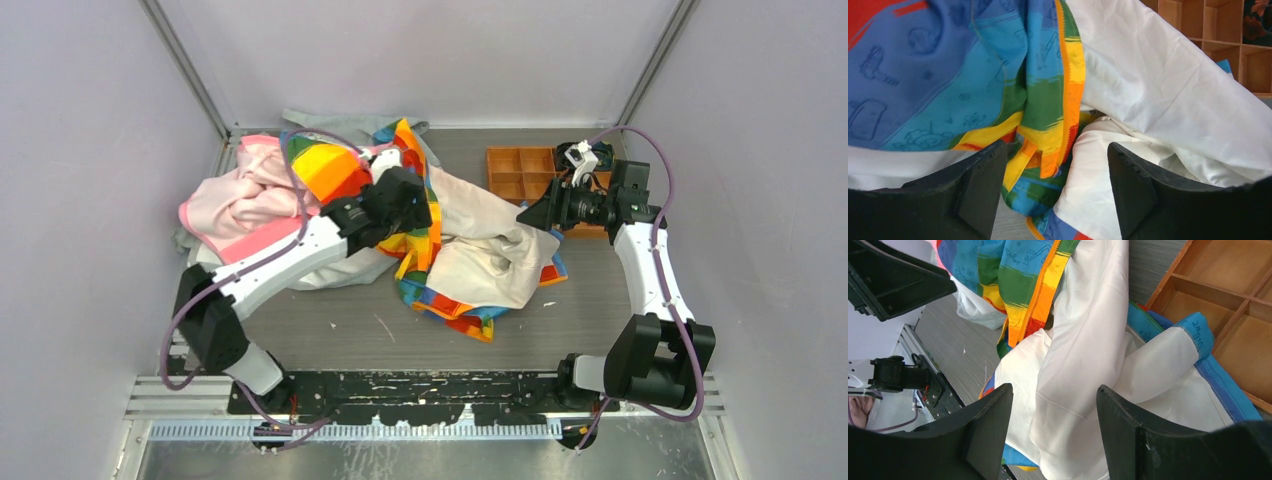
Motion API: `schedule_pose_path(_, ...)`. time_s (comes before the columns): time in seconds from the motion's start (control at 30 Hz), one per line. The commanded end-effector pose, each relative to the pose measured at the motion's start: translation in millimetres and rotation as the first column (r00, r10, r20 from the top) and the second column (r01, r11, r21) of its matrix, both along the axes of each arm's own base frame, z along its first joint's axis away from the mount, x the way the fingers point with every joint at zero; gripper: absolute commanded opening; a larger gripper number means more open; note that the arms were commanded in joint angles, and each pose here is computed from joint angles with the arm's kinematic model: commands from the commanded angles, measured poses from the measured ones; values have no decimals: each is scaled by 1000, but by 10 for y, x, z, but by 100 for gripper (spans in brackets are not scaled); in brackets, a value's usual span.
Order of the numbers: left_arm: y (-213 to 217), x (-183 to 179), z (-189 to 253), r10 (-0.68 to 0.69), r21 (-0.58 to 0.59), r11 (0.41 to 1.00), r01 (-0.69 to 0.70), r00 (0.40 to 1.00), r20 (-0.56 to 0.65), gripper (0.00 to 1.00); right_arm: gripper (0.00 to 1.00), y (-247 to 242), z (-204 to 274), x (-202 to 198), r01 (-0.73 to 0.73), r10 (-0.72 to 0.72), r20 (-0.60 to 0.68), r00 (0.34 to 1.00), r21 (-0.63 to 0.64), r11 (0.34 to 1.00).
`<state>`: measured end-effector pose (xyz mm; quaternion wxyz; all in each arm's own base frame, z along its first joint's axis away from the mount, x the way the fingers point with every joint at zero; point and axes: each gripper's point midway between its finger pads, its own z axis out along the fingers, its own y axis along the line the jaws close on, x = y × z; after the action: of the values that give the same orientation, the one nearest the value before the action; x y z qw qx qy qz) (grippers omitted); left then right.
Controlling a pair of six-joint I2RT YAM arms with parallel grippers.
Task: Zip up the jacket
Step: Flatten out the jacket at the center of the board.
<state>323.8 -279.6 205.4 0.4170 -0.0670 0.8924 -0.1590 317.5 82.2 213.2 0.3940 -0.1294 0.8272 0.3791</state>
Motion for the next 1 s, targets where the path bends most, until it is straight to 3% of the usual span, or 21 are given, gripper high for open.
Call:
schedule_pose_path(0.0, 20, 139, 22, 29, 179, 983, -29, 1000, 1, 68, 67, -2, 144, 33, -14, 15, 73, 997, -13, 1000)
schedule_pose_path(0.07, -17, 222, -1, 26, 242, 970, -21, 1000, -16, 62, 67, -3, 146, 34, -13, 14, 74, 997, -14, 1000)
schedule_pose_path(0.3, -50, 475, -159, 11, 426, 905, 1, 1000, -24, 59, 68, -2, 146, 31, -13, 14, 72, 997, -14, 1000)
schedule_pose_path(0.43, -80, 595, -231, -5, 487, 873, 11, 1000, -13, 59, 68, -2, 145, 32, -14, 15, 71, 997, -15, 1000)
schedule_pose_path(0.7, -147, 785, -426, -29, 592, 805, 42, 999, -31, 46, 68, -1, 148, 27, -17, 18, 69, 997, -15, 1000)
schedule_pose_path(0.97, -27, 904, -636, 3, 659, 751, 38, 998, -60, 46, 68, -1, 142, 29, -19, 20, 65, 998, -15, 1000)
